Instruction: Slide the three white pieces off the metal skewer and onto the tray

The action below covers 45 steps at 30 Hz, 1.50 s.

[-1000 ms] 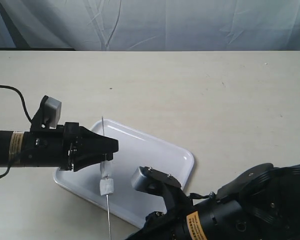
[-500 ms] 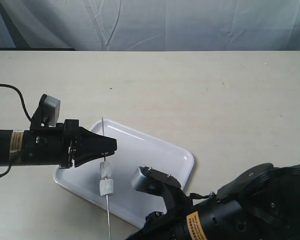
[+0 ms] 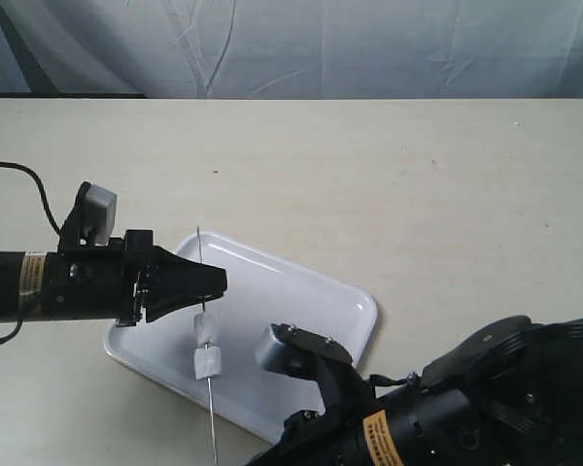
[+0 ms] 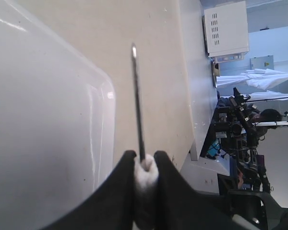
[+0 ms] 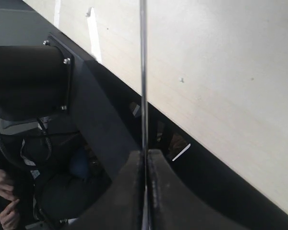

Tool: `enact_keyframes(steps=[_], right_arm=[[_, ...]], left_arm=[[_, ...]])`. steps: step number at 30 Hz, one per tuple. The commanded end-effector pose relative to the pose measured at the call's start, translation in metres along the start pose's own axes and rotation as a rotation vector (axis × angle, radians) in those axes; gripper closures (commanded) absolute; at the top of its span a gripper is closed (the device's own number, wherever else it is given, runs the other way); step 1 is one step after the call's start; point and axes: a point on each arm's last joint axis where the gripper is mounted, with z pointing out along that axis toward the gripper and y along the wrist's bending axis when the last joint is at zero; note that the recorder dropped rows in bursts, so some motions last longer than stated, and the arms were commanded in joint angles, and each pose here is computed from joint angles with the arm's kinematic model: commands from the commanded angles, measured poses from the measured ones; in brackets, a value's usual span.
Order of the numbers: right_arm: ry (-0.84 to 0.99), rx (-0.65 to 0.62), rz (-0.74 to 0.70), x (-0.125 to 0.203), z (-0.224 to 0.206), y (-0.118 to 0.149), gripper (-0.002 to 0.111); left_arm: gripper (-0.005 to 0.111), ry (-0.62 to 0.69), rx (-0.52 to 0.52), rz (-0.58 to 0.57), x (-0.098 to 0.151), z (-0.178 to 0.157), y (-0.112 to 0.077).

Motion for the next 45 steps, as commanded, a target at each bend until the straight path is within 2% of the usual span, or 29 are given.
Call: enact_keyframes(steps=[1, 10, 18, 26, 29, 30, 32, 33, 35, 42, 45], right_arm=[[0.017, -0.011, 0.007, 0.003, -0.001, 0.001, 0.109], [0.024, -0.008, 0.012, 0.005, -0.002, -0.001, 0.109], [0.067, 0.029, 0.078, 0.024, -0.005, -0.020, 0.109], [0.099, -0.003, 0.078, 0.029, -0.006, -0.018, 0.109], [0.099, -0.003, 0.078, 0.029, -0.006, -0.018, 0.109], [0.098, -0.002, 0.078, 0.029, -0.006, -0.019, 0.109], [0.097, -0.003, 0.080, 0.029, -0.006, -0.019, 0.109], [0.098, -0.004, 0.080, 0.029, -0.006, -0.018, 0.109], [0.100, -0.009, 0.080, 0.029, -0.006, -0.018, 0.109], [0.038, -0.015, 0.046, 0.025, -0.016, -0.010, 0.109], [-0.019, -0.006, 0.014, 0.022, -0.024, -0.005, 0.109]], left_arm=[[0.107, -0.066, 0.015, -0.011, -0.007, 0.001, -0.002], [0.107, -0.082, 0.023, 0.018, -0.018, 0.000, -0.004], [0.107, -0.160, 0.008, 0.012, -0.032, -0.016, 0.001], [0.107, -0.252, 0.007, -0.016, -0.041, -0.024, 0.004], [0.107, -0.239, 0.009, 0.022, -0.045, -0.023, 0.002], [0.107, -0.221, -0.025, 0.032, -0.045, -0.023, 0.004], [0.107, -0.149, -0.173, 0.056, -0.040, -0.023, 0.017], [0.107, -0.099, -0.286, 0.047, -0.035, -0.025, 0.028], [0.107, -0.089, -0.354, 0.019, -0.034, -0.027, 0.034], [0.106, -0.040, -0.336, 0.053, -0.029, -0.018, 0.029], [0.093, 0.019, -0.376, 0.121, -0.021, -0.005, 0.028]])
